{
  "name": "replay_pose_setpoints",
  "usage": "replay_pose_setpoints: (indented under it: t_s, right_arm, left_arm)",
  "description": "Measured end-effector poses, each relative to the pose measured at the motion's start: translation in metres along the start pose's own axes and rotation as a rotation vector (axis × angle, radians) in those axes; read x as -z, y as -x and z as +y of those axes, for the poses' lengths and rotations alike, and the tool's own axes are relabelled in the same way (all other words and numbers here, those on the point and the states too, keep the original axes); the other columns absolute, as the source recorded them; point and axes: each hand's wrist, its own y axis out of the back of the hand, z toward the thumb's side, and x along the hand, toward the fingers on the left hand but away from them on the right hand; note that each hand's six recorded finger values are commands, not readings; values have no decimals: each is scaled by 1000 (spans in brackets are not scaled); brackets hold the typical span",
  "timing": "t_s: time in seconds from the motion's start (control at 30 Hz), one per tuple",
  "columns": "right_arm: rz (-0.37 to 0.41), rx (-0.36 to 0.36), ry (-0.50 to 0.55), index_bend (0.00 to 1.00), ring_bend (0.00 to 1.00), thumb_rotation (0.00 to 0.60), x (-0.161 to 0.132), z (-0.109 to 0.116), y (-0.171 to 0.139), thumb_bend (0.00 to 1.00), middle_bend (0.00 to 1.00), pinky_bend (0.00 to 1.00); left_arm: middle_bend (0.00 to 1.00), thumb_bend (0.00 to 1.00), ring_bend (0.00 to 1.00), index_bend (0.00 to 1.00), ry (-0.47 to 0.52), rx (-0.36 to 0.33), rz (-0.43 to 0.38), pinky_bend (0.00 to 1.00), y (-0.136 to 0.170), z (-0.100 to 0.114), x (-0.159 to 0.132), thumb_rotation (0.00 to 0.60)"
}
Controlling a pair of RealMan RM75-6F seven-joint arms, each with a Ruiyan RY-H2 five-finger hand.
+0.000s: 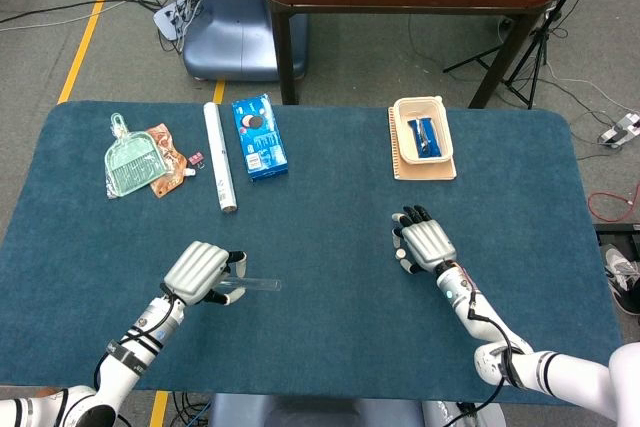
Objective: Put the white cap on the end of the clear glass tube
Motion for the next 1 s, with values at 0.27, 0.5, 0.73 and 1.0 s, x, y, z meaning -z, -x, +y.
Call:
replay_pose_setpoints:
  t_s: [0.27, 0.5, 0.73, 1.0]
  right_arm:
    - [-3, 0, 0, 495, 0, 600, 1, 0, -1, 305, 169, 57]
    - [-5, 1, -2, 518, 0, 600, 1, 1, -1, 325, 182, 57]
    - [-5, 1, 0, 566, 0, 600, 1, 1, 0, 362, 210, 57]
    - [14, 52, 61, 632, 0, 600, -4, 19, -5, 408, 261, 57]
  left_arm:
    - [1000, 225, 983, 625, -2, 5, 3, 1000, 0, -1, 0, 600]
    - [1000, 225, 983, 625, -1, 7, 2, 1000, -1, -1, -1, 600]
    - [1000, 225, 983, 625, 1, 6, 8, 1000, -2, -1, 1, 600]
    - [1000, 225, 983, 634, 44, -4, 24, 1000, -3, 4, 8, 600]
